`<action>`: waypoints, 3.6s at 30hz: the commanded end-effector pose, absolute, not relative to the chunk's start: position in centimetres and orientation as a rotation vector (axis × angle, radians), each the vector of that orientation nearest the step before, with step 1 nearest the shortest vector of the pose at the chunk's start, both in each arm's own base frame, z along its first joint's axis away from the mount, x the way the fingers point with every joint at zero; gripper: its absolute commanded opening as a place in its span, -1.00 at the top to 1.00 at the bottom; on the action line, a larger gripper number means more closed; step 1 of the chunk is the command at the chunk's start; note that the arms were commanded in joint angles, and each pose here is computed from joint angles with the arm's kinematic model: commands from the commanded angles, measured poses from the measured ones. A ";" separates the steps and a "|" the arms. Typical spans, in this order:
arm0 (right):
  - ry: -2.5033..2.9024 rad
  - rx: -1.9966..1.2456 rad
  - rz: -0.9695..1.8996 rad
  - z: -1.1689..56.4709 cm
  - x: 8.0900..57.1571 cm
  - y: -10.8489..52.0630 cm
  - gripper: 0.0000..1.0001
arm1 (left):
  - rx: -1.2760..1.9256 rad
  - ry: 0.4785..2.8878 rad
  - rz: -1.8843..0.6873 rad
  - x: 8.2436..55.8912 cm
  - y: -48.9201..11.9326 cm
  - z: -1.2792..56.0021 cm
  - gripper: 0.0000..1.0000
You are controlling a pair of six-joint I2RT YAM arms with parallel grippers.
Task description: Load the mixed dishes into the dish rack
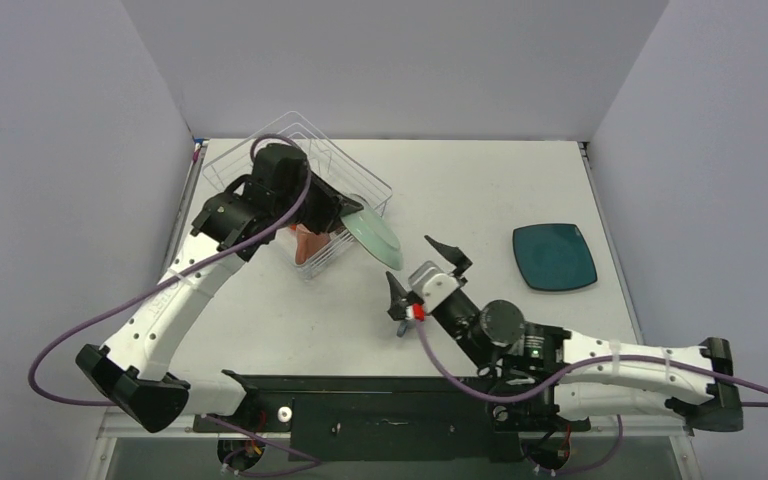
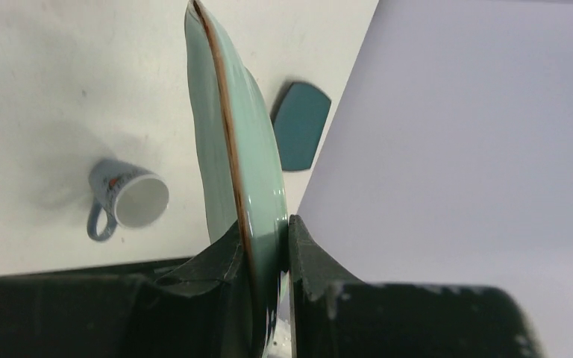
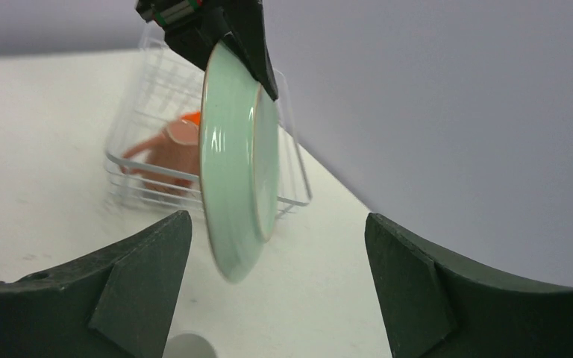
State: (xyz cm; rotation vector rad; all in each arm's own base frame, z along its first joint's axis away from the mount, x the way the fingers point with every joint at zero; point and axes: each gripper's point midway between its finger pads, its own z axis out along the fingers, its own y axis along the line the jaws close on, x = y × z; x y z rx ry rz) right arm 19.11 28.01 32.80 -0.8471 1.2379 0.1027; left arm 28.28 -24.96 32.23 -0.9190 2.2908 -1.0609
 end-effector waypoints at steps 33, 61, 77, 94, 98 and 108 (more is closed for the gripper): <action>1.497 -0.104 0.489 35.2 17.5 13.3 -0.64 | -0.940 1.856 -0.271 48.8 -2.4 36.0 1.00; 1.521 -0.092 0.421 34.7 18.1 13.6 -0.64 | -0.926 1.837 -0.444 53.8 -2.9 34.6 1.00; 1.535 -0.083 0.424 34.6 18.2 14.2 -0.64 | -0.917 1.814 -0.532 58.3 -6.4 34.6 1.00; 1.542 -0.062 0.403 34.3 18.4 13.5 -0.64 | -0.985 1.835 -0.444 59.6 -7.8 30.9 1.00; 1.544 -0.063 0.400 34.2 18.4 13.5 -0.64 | -1.003 1.859 -0.420 59.5 -7.7 29.6 1.00; 1.548 -0.058 0.396 33.9 18.5 13.5 -0.64 | -1.026 1.901 -0.371 58.9 -7.7 27.6 1.00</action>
